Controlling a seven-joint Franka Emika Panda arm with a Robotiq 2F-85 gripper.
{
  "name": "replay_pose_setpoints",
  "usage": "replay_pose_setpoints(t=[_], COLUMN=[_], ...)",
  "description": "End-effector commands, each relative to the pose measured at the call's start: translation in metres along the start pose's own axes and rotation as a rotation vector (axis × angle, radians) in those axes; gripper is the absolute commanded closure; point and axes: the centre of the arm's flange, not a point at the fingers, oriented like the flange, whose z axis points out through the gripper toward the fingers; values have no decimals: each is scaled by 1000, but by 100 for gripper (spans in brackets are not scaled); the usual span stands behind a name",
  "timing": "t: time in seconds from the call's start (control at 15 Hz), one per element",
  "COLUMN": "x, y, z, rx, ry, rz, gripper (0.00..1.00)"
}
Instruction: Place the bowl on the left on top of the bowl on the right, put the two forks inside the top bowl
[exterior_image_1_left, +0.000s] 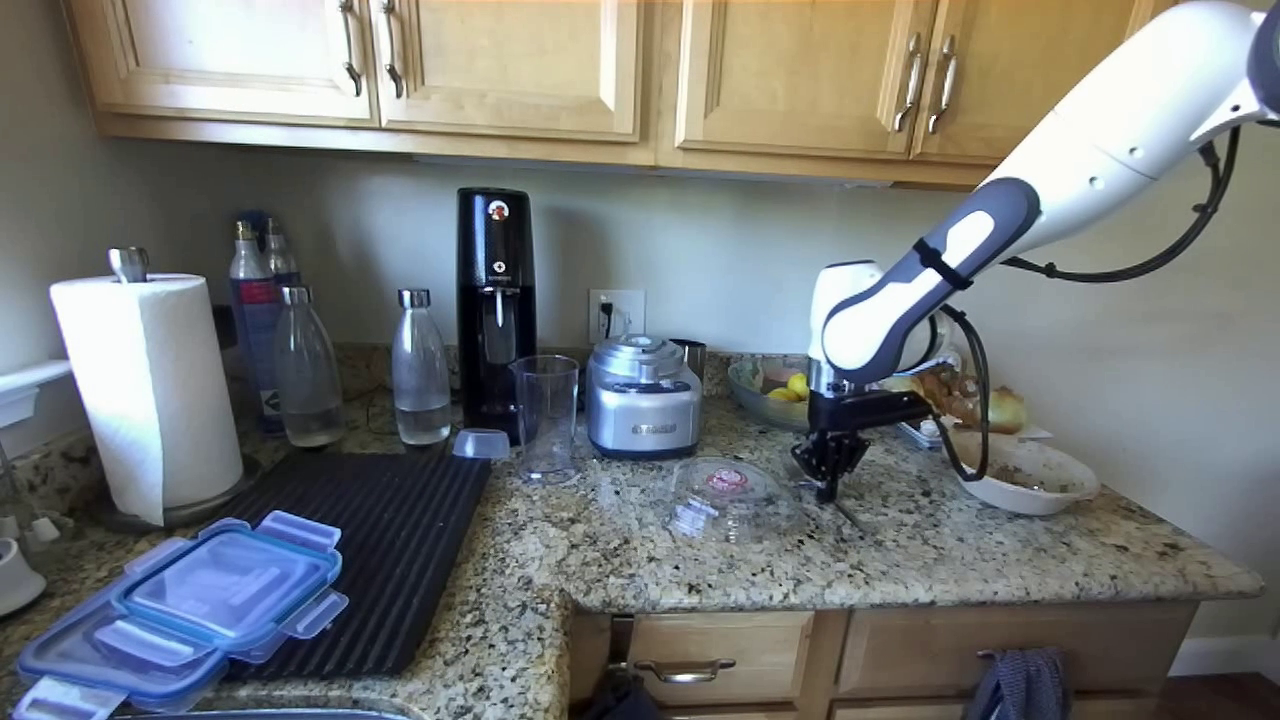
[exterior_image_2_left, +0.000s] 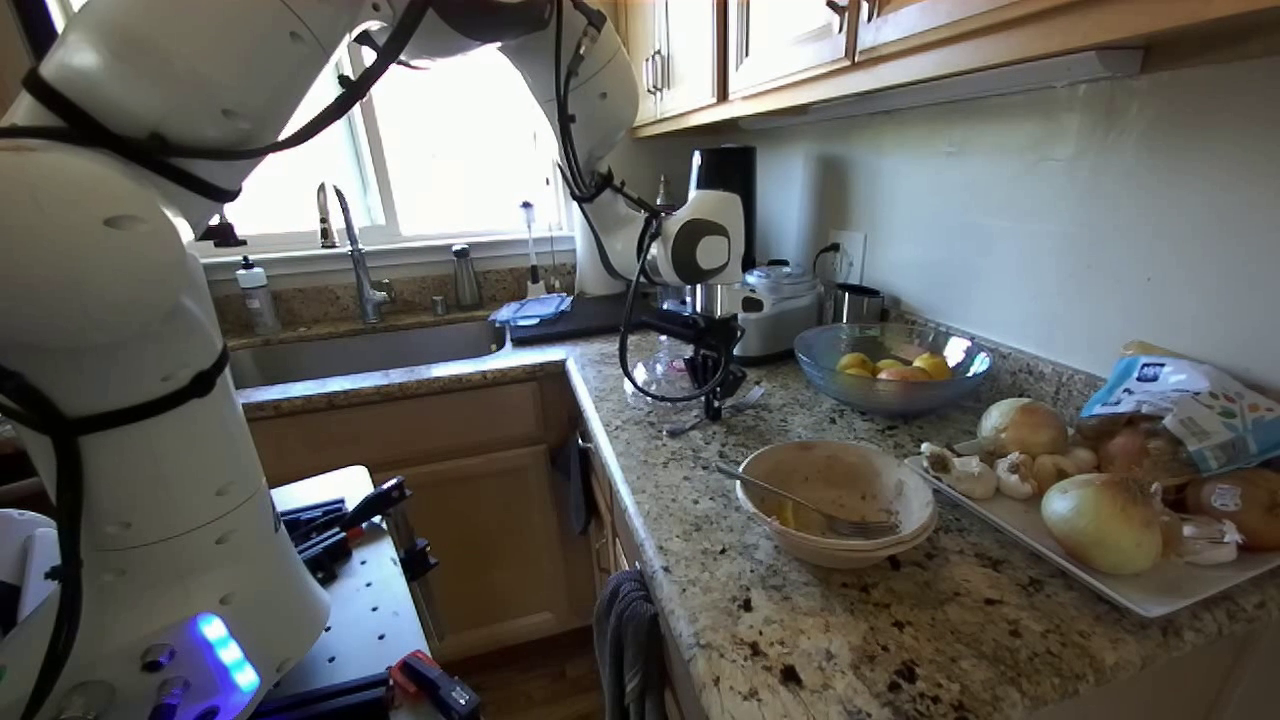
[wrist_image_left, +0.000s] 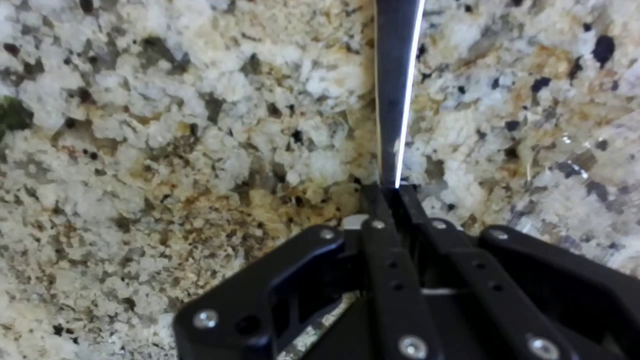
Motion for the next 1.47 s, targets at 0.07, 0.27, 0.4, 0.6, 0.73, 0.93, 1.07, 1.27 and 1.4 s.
replay_pose_setpoints(t=[0.07,0.27,0.4,0.6,0.73,0.93,1.07,1.27,1.4], x=[-14,-21,-26,-35,-40,-48,-51,-58,-63], y=[16,27,36,59,79,117,141,173,189], z=[-21,-44,-65,-100,-118,-136,-139,-129,-119], rx=[23,13,-1,-23,-44,-89,-109,-106,-121], ry=[-15,-18,-18,-41,-71,-135,-184,-264,-308], rz=[2,16,38,102,158,286,376,483,552], gripper=[92,93,93,93,93,93,93,93,93])
